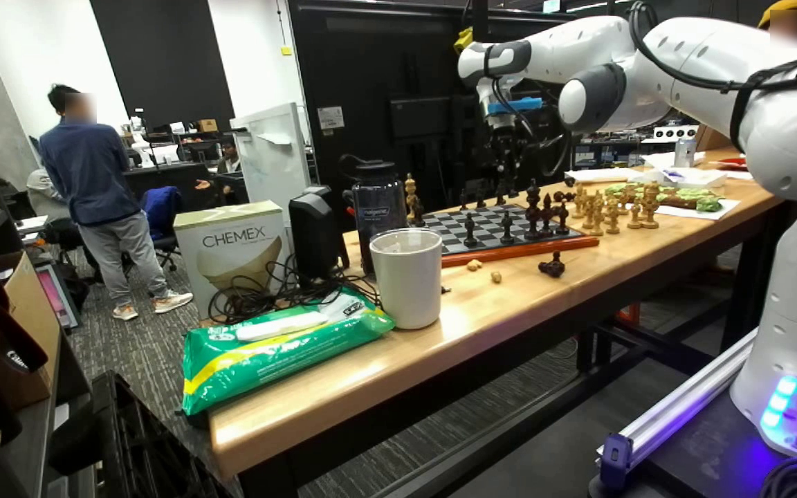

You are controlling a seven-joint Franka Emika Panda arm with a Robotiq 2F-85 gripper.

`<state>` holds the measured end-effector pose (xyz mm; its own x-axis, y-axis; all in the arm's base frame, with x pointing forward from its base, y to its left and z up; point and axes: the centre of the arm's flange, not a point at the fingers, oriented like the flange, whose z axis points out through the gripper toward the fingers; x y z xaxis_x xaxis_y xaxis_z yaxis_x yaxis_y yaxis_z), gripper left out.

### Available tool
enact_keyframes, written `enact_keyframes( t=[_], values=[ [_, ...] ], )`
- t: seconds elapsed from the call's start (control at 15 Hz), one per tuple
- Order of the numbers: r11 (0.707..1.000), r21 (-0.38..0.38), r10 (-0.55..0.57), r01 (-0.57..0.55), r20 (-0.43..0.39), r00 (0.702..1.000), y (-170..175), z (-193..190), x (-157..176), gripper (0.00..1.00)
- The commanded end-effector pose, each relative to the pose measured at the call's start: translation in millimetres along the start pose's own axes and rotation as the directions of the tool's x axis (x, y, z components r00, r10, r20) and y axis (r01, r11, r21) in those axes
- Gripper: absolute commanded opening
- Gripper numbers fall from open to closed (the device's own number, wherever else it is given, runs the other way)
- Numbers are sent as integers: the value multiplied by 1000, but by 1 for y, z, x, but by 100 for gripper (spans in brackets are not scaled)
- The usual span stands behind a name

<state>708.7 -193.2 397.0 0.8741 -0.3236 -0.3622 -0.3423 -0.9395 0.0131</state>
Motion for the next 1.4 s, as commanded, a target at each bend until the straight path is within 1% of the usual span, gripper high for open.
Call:
enact_keyframes(
  t=[0.0, 0.4, 1.13, 1.2, 1.27, 1.33],
  values=[
    [1000, 13, 12, -12, 13, 1000, 5, 35, -67, 6],
    [1000, 5, -8, 8, -38, 999, 3, 34, -65, 6],
    [1000, 9, 0, 0, -40, 999, 4, 35, -62, 6],
    [1000, 6, -3, 3, -40, 999, 4, 35, -62, 51],
    [1000, 10, -1, 2, -45, 999, 4, 34, -63, 52],
    [1000, 14, -9, 9, -46, 999, 4, 31, -64, 56]
  ],
)
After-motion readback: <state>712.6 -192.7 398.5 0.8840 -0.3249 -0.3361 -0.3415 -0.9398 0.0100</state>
